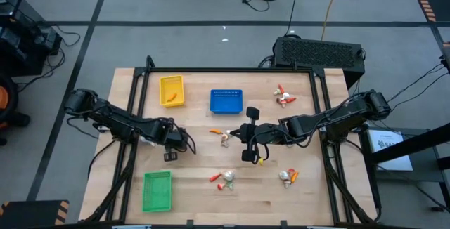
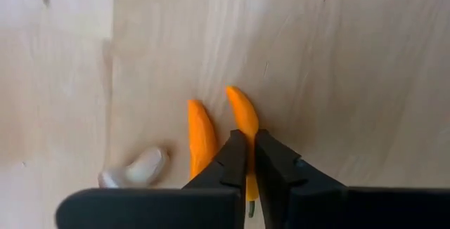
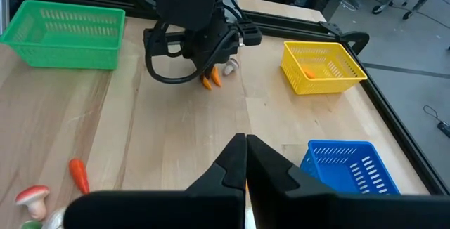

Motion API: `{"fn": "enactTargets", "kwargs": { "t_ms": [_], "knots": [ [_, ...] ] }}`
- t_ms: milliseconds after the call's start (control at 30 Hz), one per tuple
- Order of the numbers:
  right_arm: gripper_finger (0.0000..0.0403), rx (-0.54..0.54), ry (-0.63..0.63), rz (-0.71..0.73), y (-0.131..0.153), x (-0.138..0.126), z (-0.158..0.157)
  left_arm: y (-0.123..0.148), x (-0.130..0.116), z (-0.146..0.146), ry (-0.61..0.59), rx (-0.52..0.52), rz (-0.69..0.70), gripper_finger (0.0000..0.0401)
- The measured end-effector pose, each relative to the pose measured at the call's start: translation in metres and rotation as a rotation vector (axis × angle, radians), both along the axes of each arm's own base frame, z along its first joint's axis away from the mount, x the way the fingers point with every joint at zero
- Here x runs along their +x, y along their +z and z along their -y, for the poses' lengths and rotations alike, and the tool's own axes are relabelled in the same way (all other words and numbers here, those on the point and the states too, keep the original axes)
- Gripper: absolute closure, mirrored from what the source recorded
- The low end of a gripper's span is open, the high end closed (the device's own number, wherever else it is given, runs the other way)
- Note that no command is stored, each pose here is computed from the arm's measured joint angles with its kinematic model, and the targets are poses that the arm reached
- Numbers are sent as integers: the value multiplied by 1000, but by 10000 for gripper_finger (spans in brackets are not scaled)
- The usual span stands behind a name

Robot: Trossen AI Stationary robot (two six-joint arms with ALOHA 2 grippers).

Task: Sort produce into baskets
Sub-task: Put the yellow chili pepper into the yellow bin

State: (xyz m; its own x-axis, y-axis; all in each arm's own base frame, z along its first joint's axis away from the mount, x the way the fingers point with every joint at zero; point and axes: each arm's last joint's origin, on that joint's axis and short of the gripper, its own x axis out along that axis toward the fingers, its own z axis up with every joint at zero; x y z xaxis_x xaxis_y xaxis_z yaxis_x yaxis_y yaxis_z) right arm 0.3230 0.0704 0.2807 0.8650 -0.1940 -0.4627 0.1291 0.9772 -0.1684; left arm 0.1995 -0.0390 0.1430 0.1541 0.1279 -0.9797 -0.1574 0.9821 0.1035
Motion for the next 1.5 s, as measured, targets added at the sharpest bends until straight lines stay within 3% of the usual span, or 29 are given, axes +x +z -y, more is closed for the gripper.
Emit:
{"fn": "enactTargets", "kwargs": {
  "t_ms": [233,333,433,633,733,933,1100,1267,1500],
  "knots": [
    [403,-3,-1,-1,0,0,1,30,15,3,-85,21,108,385],
    [403,-3,-1,-2,0,0,1,54,20,-4,-126,180,196,385],
    [403,3,-4,-1,0,0,0,80,21,-21,-90,361,280,385],
    [403,21,-13,-6,-1,-1,0,110,5,-71,56,449,324,386],
    [403,41,-26,-17,-2,-1,0,114,-7,-98,151,441,297,386],
    [403,81,-55,-41,-5,-3,1,109,-23,-142,322,314,279,386],
    [403,110,-75,-49,-7,-4,1,103,-32,-165,437,317,238,386],
    [403,114,-78,-51,-7,-4,1,95,-32,-178,470,316,207,378],
    [403,131,-91,-59,-8,-5,1,82,-25,-187,472,301,167,316]
  ]
}}
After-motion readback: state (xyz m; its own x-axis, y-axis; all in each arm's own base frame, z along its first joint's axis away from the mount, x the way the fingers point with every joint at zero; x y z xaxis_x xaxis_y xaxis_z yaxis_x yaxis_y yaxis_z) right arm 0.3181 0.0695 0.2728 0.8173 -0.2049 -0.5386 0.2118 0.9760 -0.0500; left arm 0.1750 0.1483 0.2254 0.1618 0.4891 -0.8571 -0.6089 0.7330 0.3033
